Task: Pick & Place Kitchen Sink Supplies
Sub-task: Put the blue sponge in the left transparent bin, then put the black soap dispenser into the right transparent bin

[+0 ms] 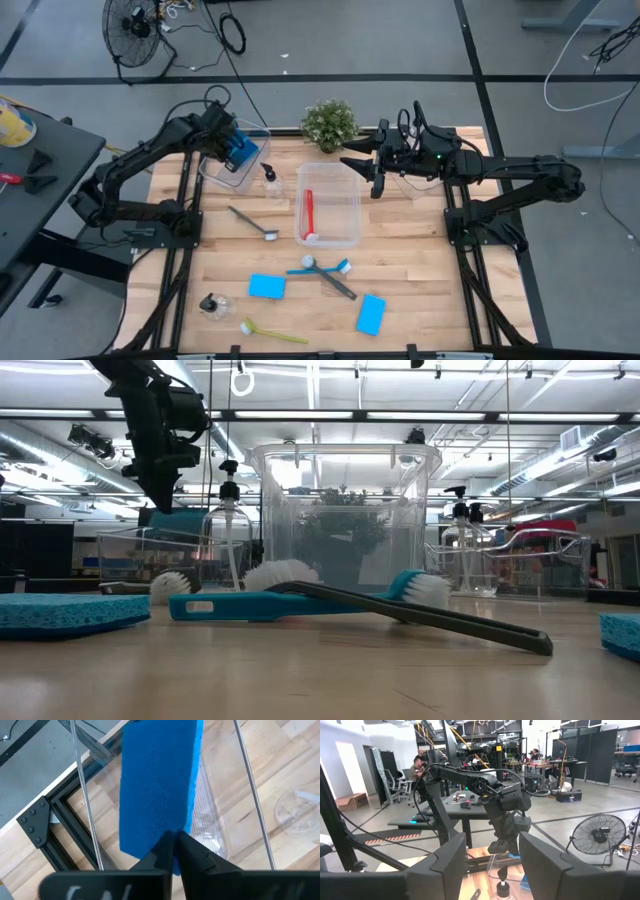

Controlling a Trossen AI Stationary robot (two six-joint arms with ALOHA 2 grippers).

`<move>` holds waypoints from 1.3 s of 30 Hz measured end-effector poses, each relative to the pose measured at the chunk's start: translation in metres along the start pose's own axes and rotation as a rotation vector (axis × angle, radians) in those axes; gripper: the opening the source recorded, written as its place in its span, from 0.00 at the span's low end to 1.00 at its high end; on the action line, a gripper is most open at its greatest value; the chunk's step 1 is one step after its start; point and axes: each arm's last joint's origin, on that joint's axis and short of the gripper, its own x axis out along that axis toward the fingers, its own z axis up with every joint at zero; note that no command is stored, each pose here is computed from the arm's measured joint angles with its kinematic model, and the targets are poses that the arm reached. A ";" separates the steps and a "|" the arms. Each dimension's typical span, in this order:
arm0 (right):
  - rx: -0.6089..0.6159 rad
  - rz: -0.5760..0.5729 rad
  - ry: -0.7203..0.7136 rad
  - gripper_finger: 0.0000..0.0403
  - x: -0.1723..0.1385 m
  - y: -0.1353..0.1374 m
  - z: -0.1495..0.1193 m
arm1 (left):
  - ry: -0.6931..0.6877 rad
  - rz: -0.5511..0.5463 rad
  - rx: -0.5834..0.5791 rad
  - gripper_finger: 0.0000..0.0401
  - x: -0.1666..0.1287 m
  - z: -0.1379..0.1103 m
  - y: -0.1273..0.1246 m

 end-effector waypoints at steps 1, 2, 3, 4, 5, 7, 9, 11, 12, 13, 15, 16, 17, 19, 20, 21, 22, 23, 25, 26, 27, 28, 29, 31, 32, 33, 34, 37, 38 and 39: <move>0.000 0.000 0.000 0.46 0.000 0.000 0.000 | 0.000 0.000 0.000 0.08 0.000 0.000 0.000; 0.000 0.000 0.000 0.46 0.000 0.000 0.000 | 0.000 0.000 -0.001 0.10 0.000 0.000 0.000; 0.000 0.000 0.000 0.46 0.000 0.000 0.000 | 0.000 0.000 0.000 0.13 0.000 0.000 0.000; 0.000 0.000 0.000 0.46 0.000 0.000 0.000 | 0.000 0.000 -0.001 0.15 0.000 0.000 0.000; 0.000 0.000 0.000 0.46 0.000 0.000 0.000 | 0.000 0.000 -0.002 0.18 0.000 0.000 0.000; 0.000 0.000 0.000 0.46 0.000 0.000 0.000 | 0.000 0.007 -0.021 0.25 0.000 0.000 0.000; 0.000 0.000 0.000 0.46 0.000 0.000 0.000 | 0.000 0.009 -0.030 0.31 0.000 0.000 0.000; 0.000 0.000 0.000 0.46 0.000 0.000 0.000 | 0.000 0.004 -0.030 0.37 0.000 0.000 0.000; 0.000 0.000 0.000 0.46 0.000 0.000 0.000 | 0.002 -0.008 -0.029 0.40 0.000 0.000 0.000; 0.000 0.000 0.000 0.46 0.000 0.000 0.000 | 0.005 -0.027 -0.027 0.42 0.000 -0.001 -0.001; 0.000 0.000 0.000 0.46 0.000 0.000 0.000 | 0.007 -0.068 -0.029 0.45 -0.001 -0.001 -0.002; 0.000 0.000 0.000 0.46 0.000 0.000 0.000 | 0.007 -0.087 -0.029 0.46 -0.001 -0.001 -0.003; 0.000 0.000 0.000 0.46 0.000 0.000 0.000 | 0.009 -0.104 -0.030 0.47 -0.002 -0.001 -0.003; 0.000 0.000 0.000 0.46 0.000 0.000 0.000 | 0.024 -0.120 -0.029 0.48 -0.007 -0.001 -0.003; 0.000 0.000 0.000 0.46 0.000 0.000 0.000 | 0.030 -0.121 -0.029 0.48 -0.011 0.000 -0.002; 0.001 0.000 0.000 0.46 0.000 0.000 0.000 | 0.033 -0.121 -0.028 0.48 -0.016 0.002 -0.002; 0.005 0.000 0.000 0.46 0.000 0.000 0.000 | 0.032 -0.122 -0.028 0.48 -0.021 0.004 -0.001; 0.012 0.000 0.000 0.46 0.000 0.000 0.000 | 0.026 -0.123 -0.029 0.48 -0.027 0.006 0.000; 0.020 0.000 0.000 0.46 0.000 0.000 0.000 | 0.001 -0.127 -0.026 0.48 -0.040 0.012 0.001; 0.020 0.000 0.000 0.46 0.000 0.000 0.000 | -0.024 -0.129 -0.024 0.48 -0.047 0.016 0.001; 0.018 0.000 0.000 0.46 0.000 0.000 0.000 | -0.050 -0.132 -0.021 0.48 -0.053 0.019 0.000; 0.016 0.000 0.000 0.46 0.000 0.000 0.000 | -0.077 -0.136 -0.016 0.48 -0.060 0.023 0.000; 0.012 0.000 0.000 0.46 0.000 0.000 0.000 | -0.102 -0.141 -0.016 0.48 -0.067 0.026 -0.001; 0.004 0.000 0.000 0.46 0.000 0.000 0.000 | -0.151 -0.155 -0.013 0.48 -0.080 0.032 -0.004; 0.000 0.002 0.000 0.46 0.000 0.000 0.000 | -0.173 -0.166 -0.002 0.48 -0.086 0.034 -0.007; -0.003 0.010 0.001 0.46 0.000 0.000 0.000 | -0.193 -0.180 0.011 0.48 -0.092 0.036 -0.009; -0.003 0.013 0.001 0.46 0.000 0.000 0.000 | -0.214 -0.197 0.024 0.48 -0.098 0.038 -0.012; -0.004 0.013 0.012 0.46 0.000 0.000 -0.001 | -0.287 -0.267 0.069 0.48 -0.114 0.042 -0.022; -0.004 0.013 0.017 0.46 0.000 0.000 -0.002 | -0.310 -0.291 0.084 0.48 -0.119 0.042 -0.026; -0.004 0.012 0.022 0.46 0.000 0.000 -0.002 | -0.336 -0.319 0.097 0.48 -0.123 0.043 -0.031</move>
